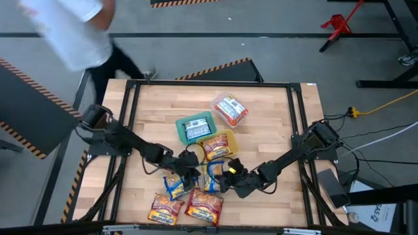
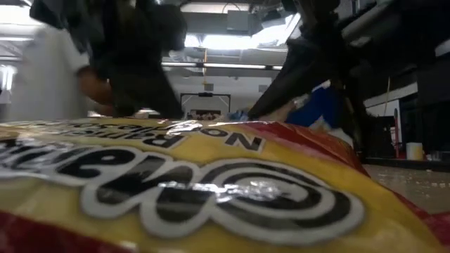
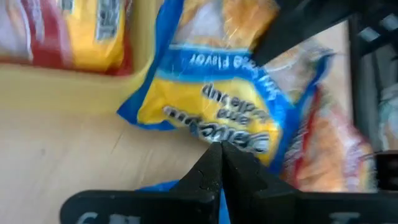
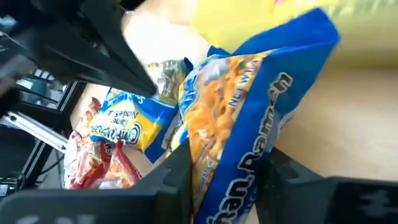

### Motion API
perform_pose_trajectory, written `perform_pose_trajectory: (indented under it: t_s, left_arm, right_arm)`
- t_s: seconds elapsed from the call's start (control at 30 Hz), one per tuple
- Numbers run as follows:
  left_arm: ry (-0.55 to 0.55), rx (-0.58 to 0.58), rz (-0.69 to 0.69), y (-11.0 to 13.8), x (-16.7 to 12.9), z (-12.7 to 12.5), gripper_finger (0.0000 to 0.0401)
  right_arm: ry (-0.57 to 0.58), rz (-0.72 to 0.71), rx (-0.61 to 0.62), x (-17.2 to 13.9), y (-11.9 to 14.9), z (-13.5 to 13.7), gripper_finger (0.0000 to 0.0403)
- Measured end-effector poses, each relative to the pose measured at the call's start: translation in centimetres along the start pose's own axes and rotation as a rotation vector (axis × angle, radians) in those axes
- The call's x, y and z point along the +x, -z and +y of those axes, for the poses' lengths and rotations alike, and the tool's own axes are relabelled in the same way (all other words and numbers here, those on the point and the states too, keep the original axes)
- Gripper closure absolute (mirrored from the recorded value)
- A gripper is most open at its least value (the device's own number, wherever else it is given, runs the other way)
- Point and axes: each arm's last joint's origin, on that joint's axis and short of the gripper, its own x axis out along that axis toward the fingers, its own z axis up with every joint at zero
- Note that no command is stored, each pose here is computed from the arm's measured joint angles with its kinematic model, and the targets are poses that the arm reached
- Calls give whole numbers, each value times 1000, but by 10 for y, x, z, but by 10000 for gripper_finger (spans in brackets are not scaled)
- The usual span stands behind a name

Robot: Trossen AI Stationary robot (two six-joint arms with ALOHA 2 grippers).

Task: Sort Maruchan noodles
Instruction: Put the right blue noodle pack into the green bin

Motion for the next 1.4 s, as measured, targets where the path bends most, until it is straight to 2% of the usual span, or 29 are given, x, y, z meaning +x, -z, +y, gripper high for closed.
perform_pose_trajectory:
  t_s: [0.37,0.57,0.7,0.8,0.93,1.03,1.23,1.4]
  left_arm:
    - [100,20,-78,-25,-78,-15,395]
    - [156,43,-183,-35,-116,-19,395]
    - [144,70,-278,-41,-139,-18,399]
    - [99,68,-365,-45,-153,-15,399]
    - [31,77,-471,-48,-168,-13,397]
    - [-1,92,-511,-48,-174,-13,400]
    - [-33,90,-542,-48,-177,-13,396]
    - [-32,90,-540,-48,-177,-13,399]
  right_arm:
    - [-58,-45,-99,-44,-40,29,314]
    - [-58,-228,-168,-57,-79,40,314]
    - [47,-362,-216,-42,-117,32,314]
    - [96,-455,-180,-26,-148,28,314]
    - [123,-577,-132,-1,-170,19,314]
    - [95,-629,-62,18,-172,14,314]
    - [139,-735,118,51,-156,-3,314]
    - [150,-743,124,69,-152,1,314]
